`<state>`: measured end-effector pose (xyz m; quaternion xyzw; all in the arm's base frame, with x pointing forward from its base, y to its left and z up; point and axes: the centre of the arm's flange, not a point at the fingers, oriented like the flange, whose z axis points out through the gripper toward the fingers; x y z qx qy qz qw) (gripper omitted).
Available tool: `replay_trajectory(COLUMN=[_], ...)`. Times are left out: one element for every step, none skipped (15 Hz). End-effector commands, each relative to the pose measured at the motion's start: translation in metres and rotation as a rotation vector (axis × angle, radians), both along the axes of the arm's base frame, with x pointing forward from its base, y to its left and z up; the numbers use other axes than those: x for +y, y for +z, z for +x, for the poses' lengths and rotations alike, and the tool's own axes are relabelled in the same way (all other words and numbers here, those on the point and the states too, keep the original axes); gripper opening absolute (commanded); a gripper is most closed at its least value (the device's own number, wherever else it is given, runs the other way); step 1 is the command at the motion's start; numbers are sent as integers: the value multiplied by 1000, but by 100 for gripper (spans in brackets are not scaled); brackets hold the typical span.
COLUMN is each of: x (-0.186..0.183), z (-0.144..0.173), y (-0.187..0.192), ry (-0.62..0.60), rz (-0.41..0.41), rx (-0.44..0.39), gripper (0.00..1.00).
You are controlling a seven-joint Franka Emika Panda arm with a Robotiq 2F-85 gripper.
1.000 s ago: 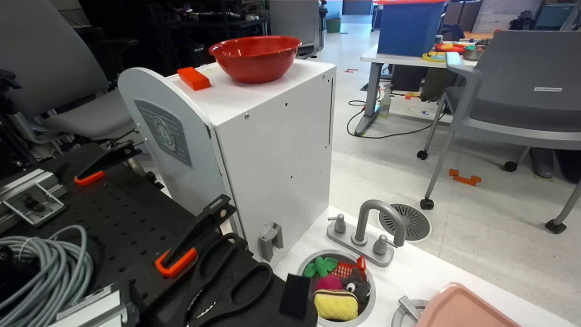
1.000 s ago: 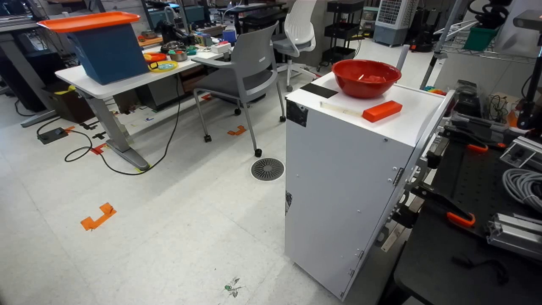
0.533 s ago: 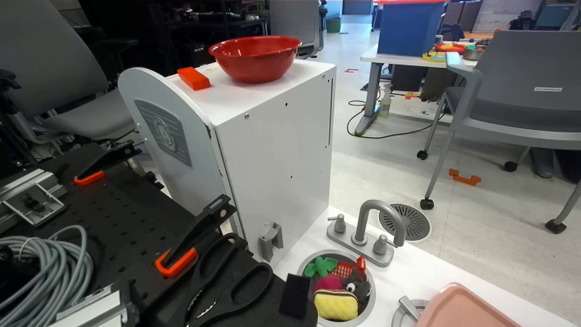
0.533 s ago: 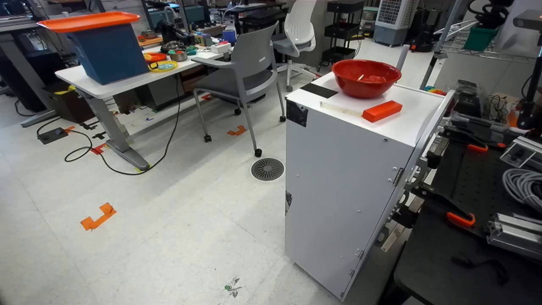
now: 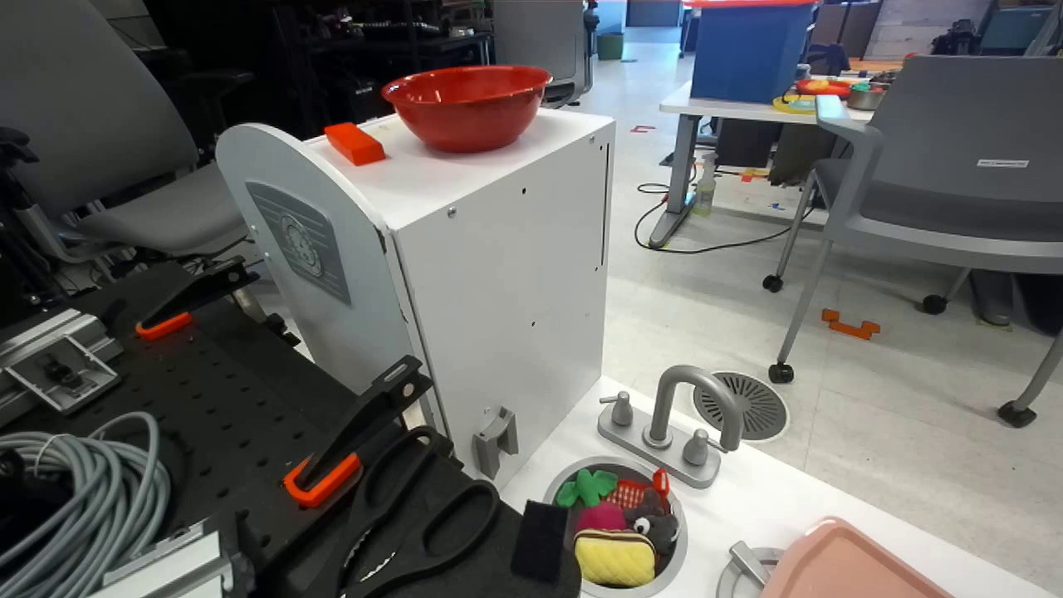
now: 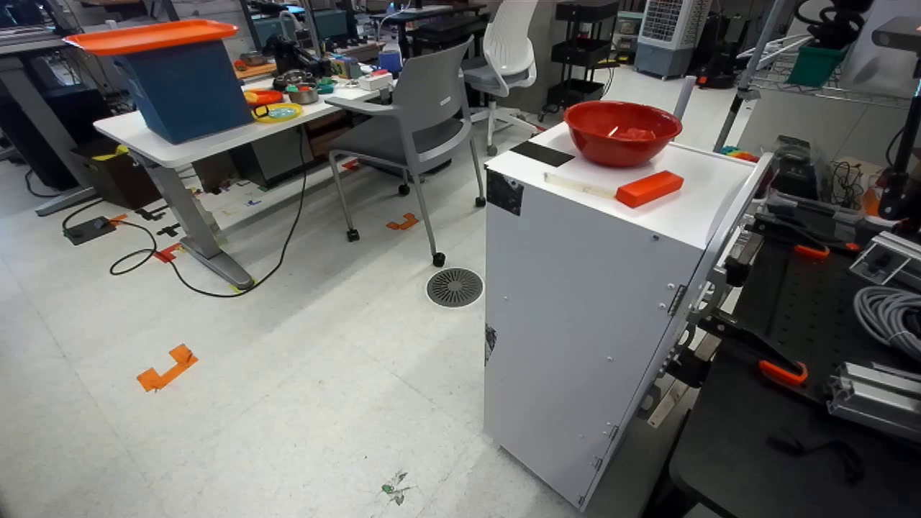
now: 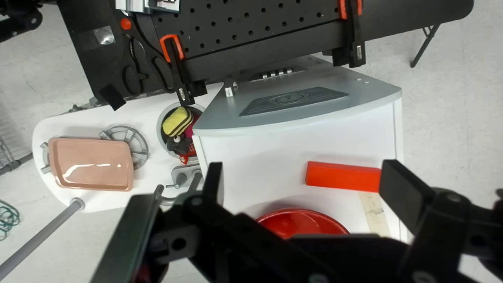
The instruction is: Pick up the red bell pepper from the bowl and put it on the counter
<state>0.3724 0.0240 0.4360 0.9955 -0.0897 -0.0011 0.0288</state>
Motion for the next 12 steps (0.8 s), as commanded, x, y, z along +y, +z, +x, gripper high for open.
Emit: replay_trajectory(x=[-14,-20,-26,-30,-33,-34,-35,-34,-32,-29,-25,-20], z=[3,10,17,23,30,35,40,46,52,59,65,71], y=[0,-3,-9,-15,-24,-32,-39,-45,-50,-54,-57,-59], ry=[-71,-97,-127,-155,-178,-192,-203,-211,-206,-193,-152,-111], rz=[-12,-22,-26,-29,-43,-65,-81,-96,-112,-132,-146,-161], rx=[-15,-11,6,24,47,64,78,92,104,114,125,130], gripper=[100,100,100,100,100,100,100,100,100,100,100,100])
